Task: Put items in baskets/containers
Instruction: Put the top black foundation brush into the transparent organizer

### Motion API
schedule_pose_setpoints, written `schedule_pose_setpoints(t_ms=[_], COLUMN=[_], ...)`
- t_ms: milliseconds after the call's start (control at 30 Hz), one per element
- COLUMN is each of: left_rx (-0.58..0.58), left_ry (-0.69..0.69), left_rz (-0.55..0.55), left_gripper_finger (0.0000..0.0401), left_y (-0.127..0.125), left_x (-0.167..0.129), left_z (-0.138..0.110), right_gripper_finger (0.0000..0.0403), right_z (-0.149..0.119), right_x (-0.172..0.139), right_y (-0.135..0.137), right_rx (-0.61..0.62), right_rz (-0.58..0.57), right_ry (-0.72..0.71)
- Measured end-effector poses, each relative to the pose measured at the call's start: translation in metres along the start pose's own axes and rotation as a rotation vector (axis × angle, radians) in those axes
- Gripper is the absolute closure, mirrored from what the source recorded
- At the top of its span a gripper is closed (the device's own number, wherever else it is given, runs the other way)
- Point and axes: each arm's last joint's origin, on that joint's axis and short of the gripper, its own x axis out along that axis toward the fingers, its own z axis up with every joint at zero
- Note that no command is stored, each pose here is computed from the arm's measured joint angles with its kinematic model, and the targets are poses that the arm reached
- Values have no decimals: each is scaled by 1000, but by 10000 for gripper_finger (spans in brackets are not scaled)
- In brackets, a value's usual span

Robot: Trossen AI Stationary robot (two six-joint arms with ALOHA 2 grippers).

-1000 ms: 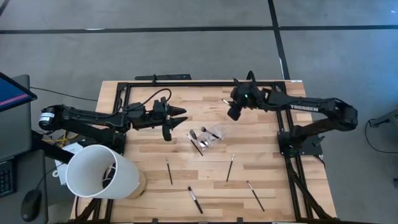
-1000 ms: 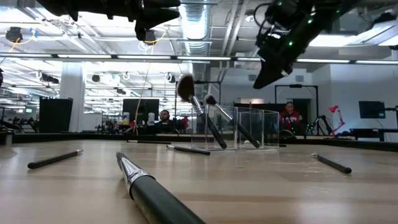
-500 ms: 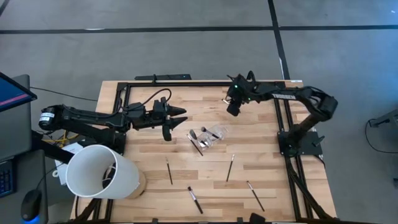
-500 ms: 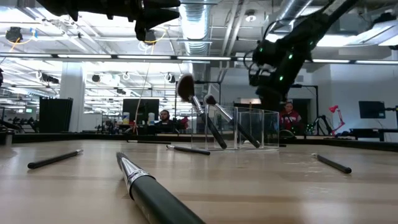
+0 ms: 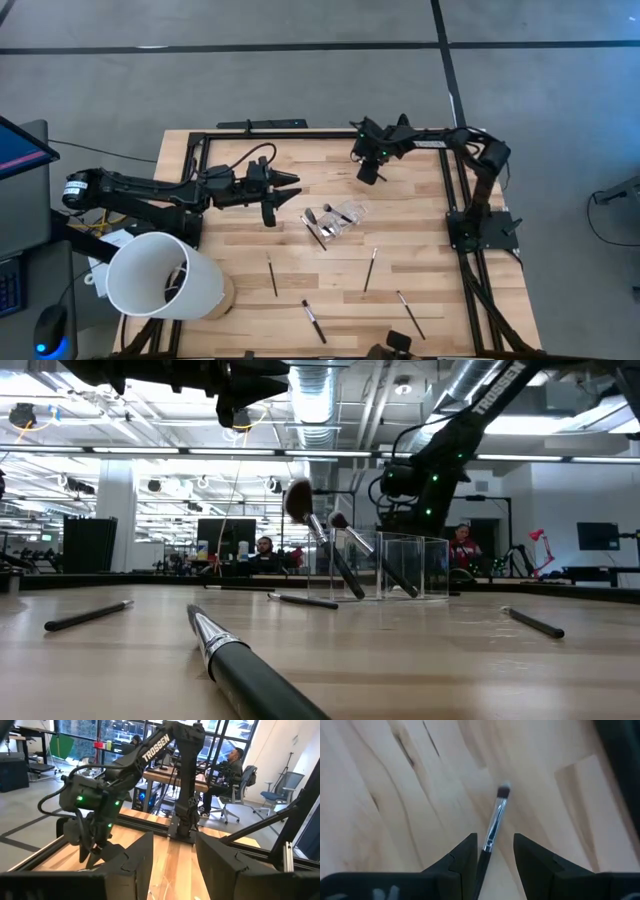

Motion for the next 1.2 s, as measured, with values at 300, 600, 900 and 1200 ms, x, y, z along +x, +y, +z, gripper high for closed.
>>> schedule_pose_setpoints(t_ms=[300,600,900,1200], left_rx=[1,0,0,0], left_ry=[7,9,13,13], left_rz=[1,1,1,1], left_gripper_finger=[257,257,257,257], left_y=[0,0,0,0], left_x=[0,0,0,0], left_z=[-1,-1,-1,-1], right_gripper_finger=[285,285,285,335], right_z=[0,1,0,-3], right_x=[2,17,18,18], right_y=[0,2,2,3], right_rx=[0,0,9,9], right_rz=[0,24,31,39], right_ry=[-2,-2,13,39])
